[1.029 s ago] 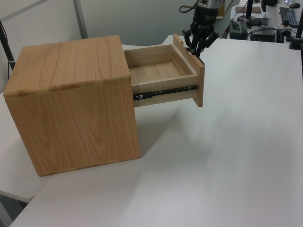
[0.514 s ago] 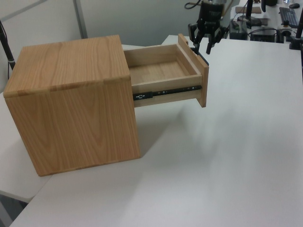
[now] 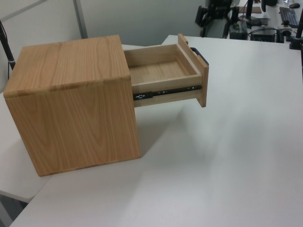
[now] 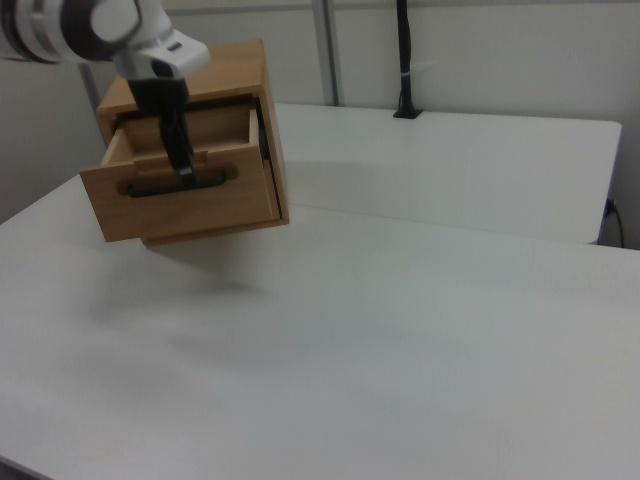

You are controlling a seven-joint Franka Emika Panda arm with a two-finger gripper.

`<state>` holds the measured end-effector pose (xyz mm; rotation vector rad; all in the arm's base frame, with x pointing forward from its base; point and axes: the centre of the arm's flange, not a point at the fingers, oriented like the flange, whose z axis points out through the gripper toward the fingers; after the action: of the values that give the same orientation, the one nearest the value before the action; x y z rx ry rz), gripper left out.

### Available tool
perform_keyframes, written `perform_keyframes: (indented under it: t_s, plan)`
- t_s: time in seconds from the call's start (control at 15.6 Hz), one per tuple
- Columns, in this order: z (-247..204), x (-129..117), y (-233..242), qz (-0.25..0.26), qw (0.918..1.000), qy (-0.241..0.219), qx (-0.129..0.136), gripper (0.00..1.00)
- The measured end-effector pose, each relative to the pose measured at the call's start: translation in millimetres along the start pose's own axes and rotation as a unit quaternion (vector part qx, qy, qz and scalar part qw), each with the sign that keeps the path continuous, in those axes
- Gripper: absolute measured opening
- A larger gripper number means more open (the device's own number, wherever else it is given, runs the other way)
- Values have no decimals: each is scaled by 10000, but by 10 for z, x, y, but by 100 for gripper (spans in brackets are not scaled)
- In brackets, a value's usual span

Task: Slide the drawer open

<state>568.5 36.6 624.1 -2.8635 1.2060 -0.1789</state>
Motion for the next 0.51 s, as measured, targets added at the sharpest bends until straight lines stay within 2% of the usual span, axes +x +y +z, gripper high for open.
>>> perform_keyframes:
  t_s: [0.13, 0.26, 0.39, 0.51]
  plan:
    - [-174, -193, 12, -477, 9986, -29, -232, 100]
    - [-242, -397, 1, -1053, 9934, -178, -421, 100]
    - [-251, -512, -13, -1651, 9844, -291, -525, 100]
    - [-250, -460, 31, -2399, 9689, -336, -508, 100]
